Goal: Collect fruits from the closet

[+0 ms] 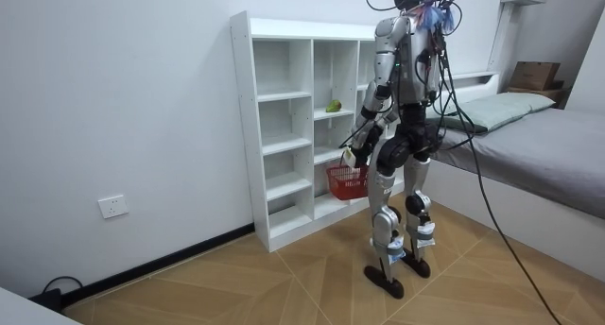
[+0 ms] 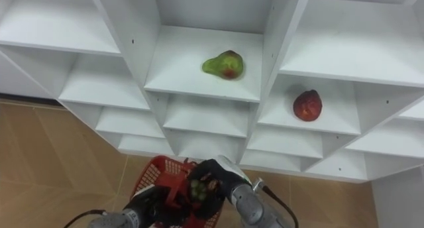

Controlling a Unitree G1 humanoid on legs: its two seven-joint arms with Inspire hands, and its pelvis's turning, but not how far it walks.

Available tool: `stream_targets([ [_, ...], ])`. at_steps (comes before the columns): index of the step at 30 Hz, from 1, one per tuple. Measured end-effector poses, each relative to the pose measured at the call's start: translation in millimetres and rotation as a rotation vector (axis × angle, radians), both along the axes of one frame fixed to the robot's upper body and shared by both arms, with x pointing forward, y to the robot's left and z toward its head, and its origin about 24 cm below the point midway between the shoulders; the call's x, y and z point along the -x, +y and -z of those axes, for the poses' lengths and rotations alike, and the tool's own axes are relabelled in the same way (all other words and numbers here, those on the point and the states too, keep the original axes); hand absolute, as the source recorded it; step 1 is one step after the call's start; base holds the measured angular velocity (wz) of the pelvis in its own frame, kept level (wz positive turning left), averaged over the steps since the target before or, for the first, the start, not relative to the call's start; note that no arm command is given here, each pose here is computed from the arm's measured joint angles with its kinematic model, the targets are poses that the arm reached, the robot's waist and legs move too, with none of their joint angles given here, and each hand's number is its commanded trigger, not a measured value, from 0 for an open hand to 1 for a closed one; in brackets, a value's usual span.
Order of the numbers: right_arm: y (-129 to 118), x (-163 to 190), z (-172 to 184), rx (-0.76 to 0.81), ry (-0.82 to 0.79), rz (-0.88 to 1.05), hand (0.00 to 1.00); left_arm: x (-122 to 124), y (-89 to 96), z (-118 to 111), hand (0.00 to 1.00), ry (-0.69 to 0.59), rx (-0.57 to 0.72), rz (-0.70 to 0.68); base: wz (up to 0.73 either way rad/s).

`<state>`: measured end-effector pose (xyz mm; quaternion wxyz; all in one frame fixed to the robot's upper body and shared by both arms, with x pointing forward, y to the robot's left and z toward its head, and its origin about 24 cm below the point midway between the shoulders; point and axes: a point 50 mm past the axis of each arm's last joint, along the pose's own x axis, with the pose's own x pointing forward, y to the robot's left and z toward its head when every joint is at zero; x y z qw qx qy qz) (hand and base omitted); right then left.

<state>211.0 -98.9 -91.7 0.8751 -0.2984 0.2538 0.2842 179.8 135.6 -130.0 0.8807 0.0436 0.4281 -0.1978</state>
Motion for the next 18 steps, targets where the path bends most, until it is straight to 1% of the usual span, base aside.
stream_targets([
  [18, 1.5, -2.4, -1.7, -0.015, 0.014, -0.023, 0.0, -3.4, 3.7, -1.5, 1.0, -0.011, -0.009, -0.001, 0.0],
])
